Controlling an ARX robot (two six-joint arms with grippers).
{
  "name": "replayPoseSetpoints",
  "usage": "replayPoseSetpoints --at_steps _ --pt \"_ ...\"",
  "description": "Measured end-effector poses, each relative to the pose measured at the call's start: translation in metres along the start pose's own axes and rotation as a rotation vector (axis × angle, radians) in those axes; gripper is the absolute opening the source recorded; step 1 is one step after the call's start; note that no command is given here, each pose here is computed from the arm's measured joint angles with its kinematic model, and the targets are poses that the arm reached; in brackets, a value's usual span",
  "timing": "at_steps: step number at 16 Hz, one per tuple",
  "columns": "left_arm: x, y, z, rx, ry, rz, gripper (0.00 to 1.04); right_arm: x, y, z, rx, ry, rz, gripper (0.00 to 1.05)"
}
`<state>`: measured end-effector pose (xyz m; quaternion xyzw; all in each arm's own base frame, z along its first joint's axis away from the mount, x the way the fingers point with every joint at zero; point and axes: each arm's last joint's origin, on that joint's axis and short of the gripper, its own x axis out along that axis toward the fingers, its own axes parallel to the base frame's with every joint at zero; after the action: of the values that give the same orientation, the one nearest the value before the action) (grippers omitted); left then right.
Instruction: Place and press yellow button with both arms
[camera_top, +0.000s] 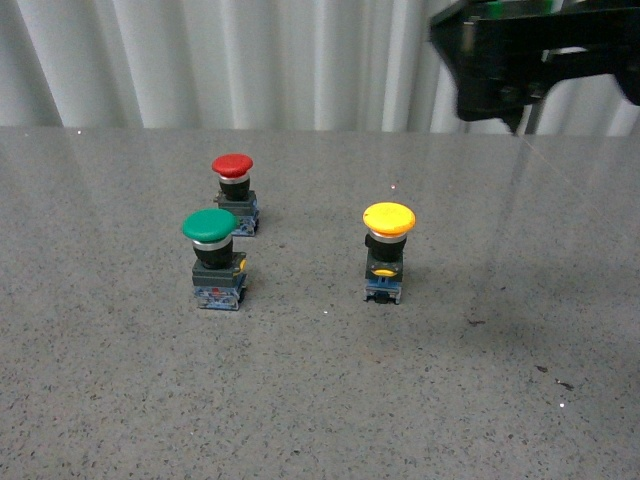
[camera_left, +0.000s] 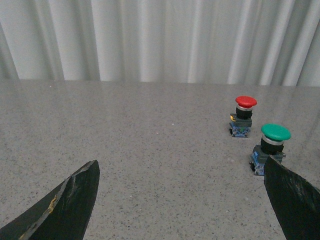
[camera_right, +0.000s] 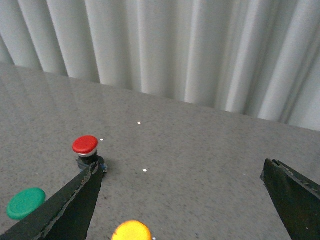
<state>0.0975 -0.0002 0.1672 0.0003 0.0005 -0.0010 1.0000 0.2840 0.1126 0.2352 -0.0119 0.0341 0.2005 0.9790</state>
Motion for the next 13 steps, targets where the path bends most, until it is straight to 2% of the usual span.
replayPoseSetpoints --at_steps 3,7,9,10,13 --pt "0.000 0.000 0.000 0.000 0.000 0.000 0.98 0.023 0.013 -0.004 0.003 0.039 0.039 0.97" --pt "0.000 0.000 0.000 0.000 0.000 0.000 0.98 0.036 0.023 -0.022 0.006 0.114 0.061 0.67" --pt "0.000 0.000 0.000 0.000 0.000 0.000 0.98 0.047 0.037 -0.034 0.021 0.169 0.100 0.03" --pt "0.000 0.000 0.000 0.000 0.000 0.000 0.98 0.052 0.038 -0.049 0.034 0.242 0.107 0.02" --pt "0.000 0.000 0.000 0.000 0.000 0.000 0.98 0.056 0.038 -0.065 0.034 0.308 0.112 0.02"
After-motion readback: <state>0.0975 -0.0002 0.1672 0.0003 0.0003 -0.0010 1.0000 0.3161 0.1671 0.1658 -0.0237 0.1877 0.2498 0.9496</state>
